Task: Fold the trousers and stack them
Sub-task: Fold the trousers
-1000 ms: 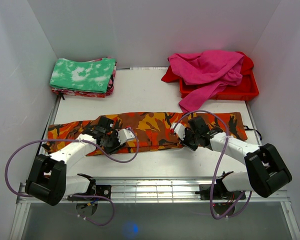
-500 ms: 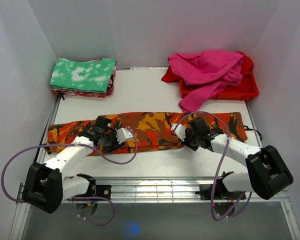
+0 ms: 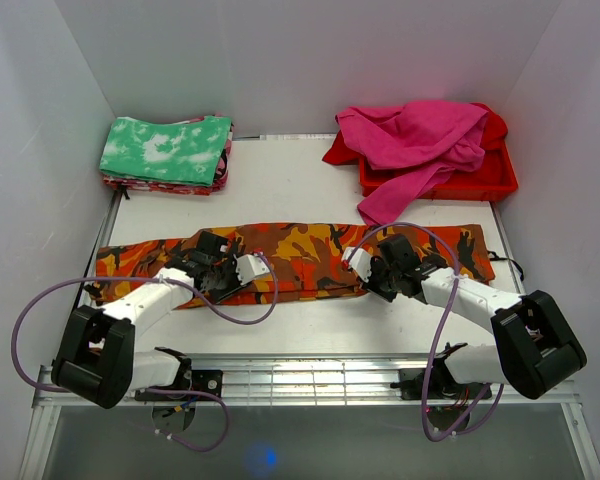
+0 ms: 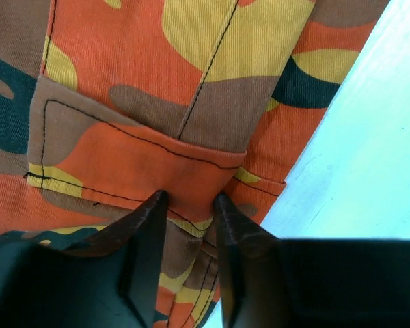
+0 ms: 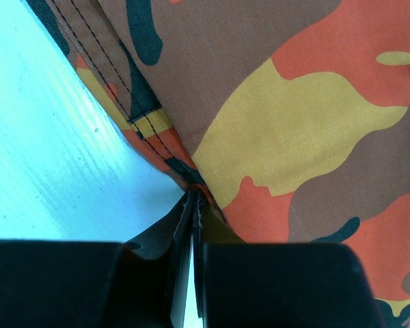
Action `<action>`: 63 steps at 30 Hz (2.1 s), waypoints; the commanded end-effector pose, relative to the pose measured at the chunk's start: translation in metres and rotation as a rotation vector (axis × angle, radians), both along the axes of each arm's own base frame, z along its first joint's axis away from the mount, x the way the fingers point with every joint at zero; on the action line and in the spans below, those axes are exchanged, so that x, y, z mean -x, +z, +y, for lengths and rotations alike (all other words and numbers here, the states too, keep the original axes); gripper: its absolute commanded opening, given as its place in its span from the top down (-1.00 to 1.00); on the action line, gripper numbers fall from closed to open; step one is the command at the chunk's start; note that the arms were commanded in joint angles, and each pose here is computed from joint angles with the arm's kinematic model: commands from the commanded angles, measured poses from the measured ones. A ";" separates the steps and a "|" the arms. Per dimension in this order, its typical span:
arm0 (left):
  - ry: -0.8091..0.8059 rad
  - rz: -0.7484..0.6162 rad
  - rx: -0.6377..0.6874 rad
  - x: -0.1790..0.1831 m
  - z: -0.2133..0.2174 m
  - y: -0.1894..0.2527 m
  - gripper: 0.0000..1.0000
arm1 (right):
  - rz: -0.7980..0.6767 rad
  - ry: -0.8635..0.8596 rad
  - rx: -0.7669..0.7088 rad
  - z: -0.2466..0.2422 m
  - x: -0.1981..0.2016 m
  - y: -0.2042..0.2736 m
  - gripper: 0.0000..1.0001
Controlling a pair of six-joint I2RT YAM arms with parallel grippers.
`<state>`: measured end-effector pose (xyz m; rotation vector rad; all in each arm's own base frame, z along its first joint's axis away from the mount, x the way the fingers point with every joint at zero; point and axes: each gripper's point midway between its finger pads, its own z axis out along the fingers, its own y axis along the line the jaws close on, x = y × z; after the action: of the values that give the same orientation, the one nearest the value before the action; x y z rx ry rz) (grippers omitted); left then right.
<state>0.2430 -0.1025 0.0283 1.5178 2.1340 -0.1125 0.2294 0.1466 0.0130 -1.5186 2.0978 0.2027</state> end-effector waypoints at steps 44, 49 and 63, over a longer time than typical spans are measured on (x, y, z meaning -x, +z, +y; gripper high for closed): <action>-0.024 0.304 -0.075 0.043 0.009 -0.051 1.00 | 0.281 -0.790 -0.119 -0.242 -0.019 0.051 -0.22; -0.008 0.341 -0.088 0.046 0.014 -0.056 1.00 | 0.335 -0.900 -0.185 -0.265 -0.020 0.043 -0.07; -0.002 0.347 -0.099 0.043 0.015 -0.052 1.00 | 0.300 -1.042 -0.427 -0.265 -0.064 0.048 -0.83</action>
<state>0.2493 -0.1086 0.0189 1.5768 2.2397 -0.2181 0.2694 -0.1098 0.0476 -0.1330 2.6389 0.4525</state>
